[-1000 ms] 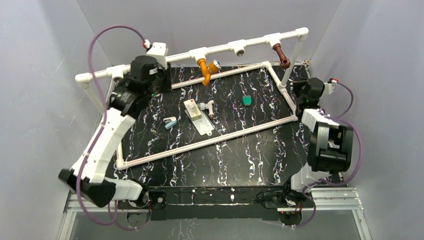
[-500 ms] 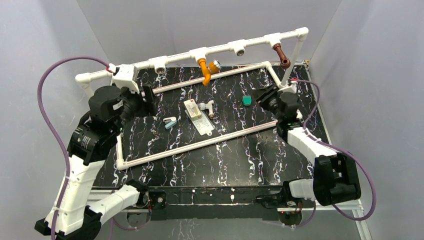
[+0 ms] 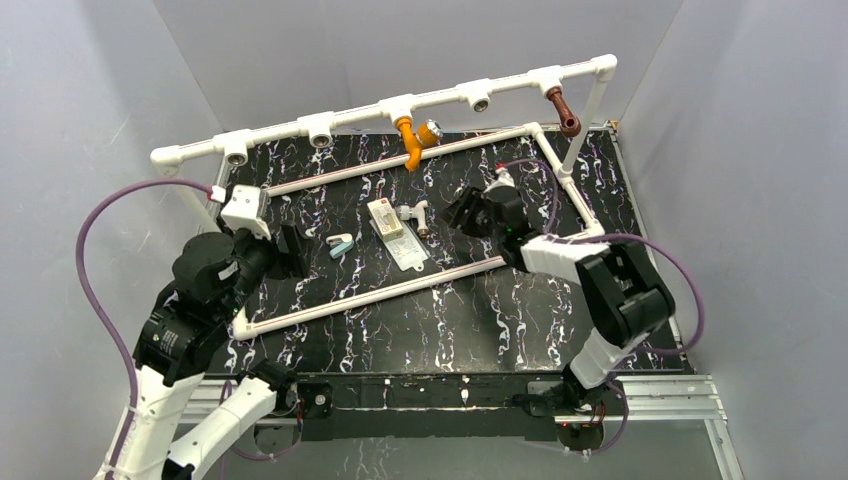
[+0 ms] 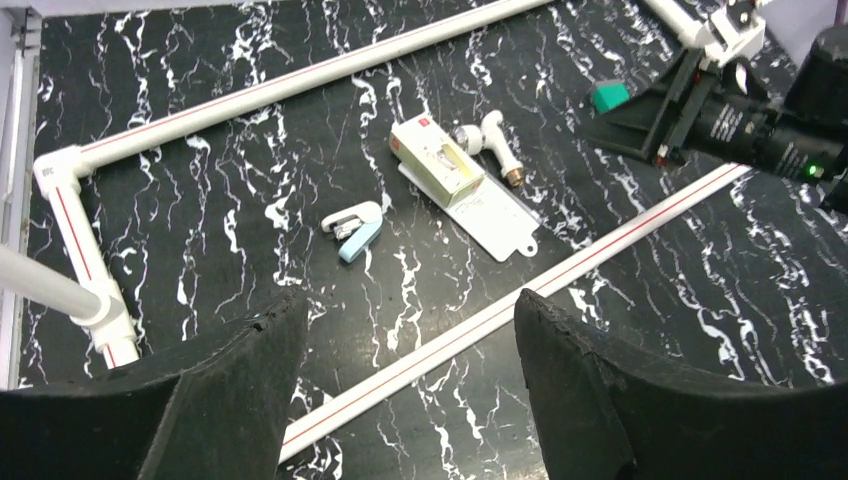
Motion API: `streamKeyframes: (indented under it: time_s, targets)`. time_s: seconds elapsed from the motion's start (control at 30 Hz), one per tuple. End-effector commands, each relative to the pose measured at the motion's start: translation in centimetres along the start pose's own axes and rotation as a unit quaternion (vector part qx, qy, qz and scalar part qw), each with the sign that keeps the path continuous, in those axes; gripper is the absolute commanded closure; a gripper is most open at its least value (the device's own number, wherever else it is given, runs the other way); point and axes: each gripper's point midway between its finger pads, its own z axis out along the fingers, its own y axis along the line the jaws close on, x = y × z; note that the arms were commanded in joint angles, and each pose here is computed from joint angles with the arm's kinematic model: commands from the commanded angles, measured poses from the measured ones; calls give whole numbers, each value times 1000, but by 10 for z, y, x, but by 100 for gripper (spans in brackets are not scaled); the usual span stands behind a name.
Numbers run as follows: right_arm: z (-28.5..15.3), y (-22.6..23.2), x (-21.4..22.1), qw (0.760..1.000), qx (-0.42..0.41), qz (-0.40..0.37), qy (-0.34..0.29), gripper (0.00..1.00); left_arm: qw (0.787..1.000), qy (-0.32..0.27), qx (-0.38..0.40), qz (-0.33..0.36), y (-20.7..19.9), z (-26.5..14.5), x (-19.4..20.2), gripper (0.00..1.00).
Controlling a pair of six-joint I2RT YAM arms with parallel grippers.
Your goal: Install the water faucets
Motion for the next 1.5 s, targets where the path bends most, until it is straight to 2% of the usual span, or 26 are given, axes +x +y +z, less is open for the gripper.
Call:
streamKeyframes:
  time_s: [0.0,0.17,0.37,0.7,1.13,1.37,1.47]
  targets:
    - [28,18,-15,998,-4,-52,-19,36,1000,0,-20,5,10,7,18,27]
    - [58,0,-11,996,33,-77,-9,34,999,15,-29,16,15,14,41,26]
    - [84,-3,2,994,38,-105,16,35,999,22,-40,7,20,21,61,24]
    - [103,-1,30,985,41,-158,53,37,998,15,-64,1,30,25,75,23]
    - [113,-17,54,965,88,-228,92,47,997,14,-79,-13,34,31,84,23]
    - [112,-19,59,955,101,-257,112,54,998,15,-59,-26,26,31,80,23]
    - [113,-15,63,950,101,-269,121,61,998,15,-50,-36,21,30,77,23]
